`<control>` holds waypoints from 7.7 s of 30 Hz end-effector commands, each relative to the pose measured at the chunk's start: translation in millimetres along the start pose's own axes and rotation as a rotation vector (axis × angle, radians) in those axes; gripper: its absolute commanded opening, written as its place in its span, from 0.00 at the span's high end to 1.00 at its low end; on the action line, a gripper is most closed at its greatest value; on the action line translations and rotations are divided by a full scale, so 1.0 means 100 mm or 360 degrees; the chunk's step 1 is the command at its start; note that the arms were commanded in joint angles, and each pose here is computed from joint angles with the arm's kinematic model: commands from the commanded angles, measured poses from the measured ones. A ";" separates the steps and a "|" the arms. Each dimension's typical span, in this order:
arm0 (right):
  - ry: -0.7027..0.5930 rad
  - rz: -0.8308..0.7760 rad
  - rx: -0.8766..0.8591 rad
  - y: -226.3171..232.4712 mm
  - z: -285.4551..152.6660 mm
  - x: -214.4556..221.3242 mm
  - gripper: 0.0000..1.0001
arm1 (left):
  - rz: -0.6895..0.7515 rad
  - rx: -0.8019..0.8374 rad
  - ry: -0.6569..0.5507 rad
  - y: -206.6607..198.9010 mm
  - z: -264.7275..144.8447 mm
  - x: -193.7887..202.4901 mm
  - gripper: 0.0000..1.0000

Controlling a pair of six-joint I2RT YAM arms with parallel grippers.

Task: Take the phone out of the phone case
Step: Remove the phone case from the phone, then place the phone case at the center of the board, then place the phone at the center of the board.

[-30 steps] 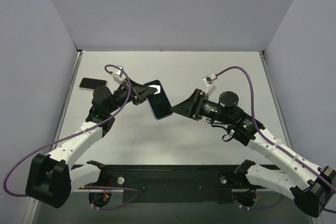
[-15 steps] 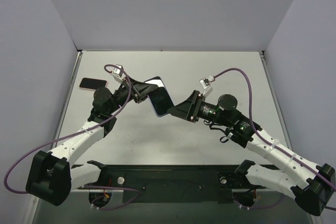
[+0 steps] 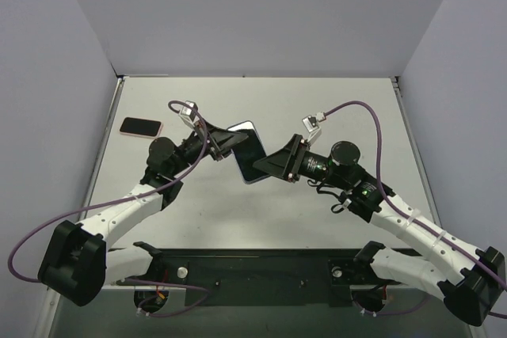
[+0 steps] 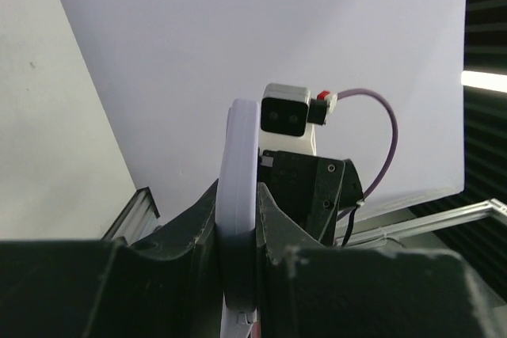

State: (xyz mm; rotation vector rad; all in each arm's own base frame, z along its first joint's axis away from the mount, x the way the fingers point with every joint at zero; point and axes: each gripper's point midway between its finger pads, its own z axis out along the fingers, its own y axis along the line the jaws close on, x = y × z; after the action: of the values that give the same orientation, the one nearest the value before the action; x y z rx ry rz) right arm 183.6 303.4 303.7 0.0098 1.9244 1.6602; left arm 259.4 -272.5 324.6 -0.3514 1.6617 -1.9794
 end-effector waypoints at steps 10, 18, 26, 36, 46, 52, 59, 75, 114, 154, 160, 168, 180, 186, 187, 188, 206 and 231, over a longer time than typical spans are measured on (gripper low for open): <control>-0.0044 -0.0114 -0.0237 0.25 0.20 -0.26 1.00 | 0.0425 0.0128 0.0355 -0.52 0.07 0.57 0.91; -0.0079 -0.0014 -0.0348 0.32 0.10 -0.30 1.00 | 0.0411 0.0112 0.0309 -0.25 0.01 0.55 0.57; -0.0096 -0.0006 -0.0376 0.41 -0.07 -0.37 1.00 | 0.0520 0.0148 0.0268 -0.21 -0.16 0.54 0.47; -0.0102 0.0099 -0.0556 0.64 -0.19 -0.43 1.00 | 0.0599 0.0166 0.0175 -0.16 -0.29 0.52 0.60; -0.0083 0.0135 -0.0598 0.69 -0.18 -0.40 1.00 | 0.0582 0.0096 0.0220 -0.09 -0.11 0.51 0.61; -0.0044 0.0138 -0.0530 0.56 -0.11 -0.32 1.00 | 0.0595 0.0074 0.0224 -0.12 -0.01 0.47 0.61; -0.0013 0.0091 -0.0431 0.42 -0.07 -0.26 1.00 | 0.0670 -0.0093 0.0179 -0.04 0.07 0.35 0.82; 0.0024 -0.0242 0.0149 -0.16 -0.21 -0.16 1.00 | 0.0580 -0.1229 -0.0336 1.19 -0.66 -0.28 1.00; -0.0050 -0.0608 0.1100 -1.20 -1.10 -0.20 1.00 | 0.0395 -0.1801 0.0279 2.20 -2.07 0.87 1.00; 0.0033 -0.0370 0.1104 -1.63 -1.05 0.18 1.00 | 0.0480 -0.2308 -0.0034 2.09 -2.39 0.55 0.26; -0.0004 -0.0227 0.1210 -2.01 -1.10 0.35 1.00 | 0.0665 -0.1873 -0.0114 1.62 -1.92 0.37 0.24; 0.0082 -0.0098 0.1110 -2.37 -1.03 0.74 1.00 | 0.0719 -0.1400 -0.0206 1.20 -1.38 0.29 0.22; 0.0041 0.0032 0.1137 -2.68 -1.13 1.12 1.00 | 0.0740 -0.1373 -0.0184 1.18 -1.32 0.30 0.22; 0.0057 0.0048 0.1294 -2.80 -1.34 1.20 1.00 | 0.0738 -0.1365 -0.0185 1.18 -1.32 0.30 0.22; 0.0053 0.0057 0.1303 -2.82 -1.36 1.22 0.99 | 0.0741 -0.1367 -0.0180 1.18 -1.32 0.30 0.22; 0.0046 0.0059 0.1292 -2.82 -1.36 1.21 0.98 | 0.0739 -0.1372 -0.0179 1.20 -1.32 0.30 0.22; 0.0161 0.0083 0.1718 -3.02 -1.74 1.29 0.74 | 0.0732 -0.1350 -0.0159 1.18 -1.32 0.33 0.22; 0.0208 -0.0880 0.1971 -2.31 -1.30 0.70 0.58 | 0.0761 -0.1363 -0.0241 1.13 -1.35 0.24 0.21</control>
State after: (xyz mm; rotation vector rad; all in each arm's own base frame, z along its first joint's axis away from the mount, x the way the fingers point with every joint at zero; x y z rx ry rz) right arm 145.1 140.5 58.6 0.0665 2.5006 0.0954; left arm 185.1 -184.3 160.8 -0.3430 2.2478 -0.7960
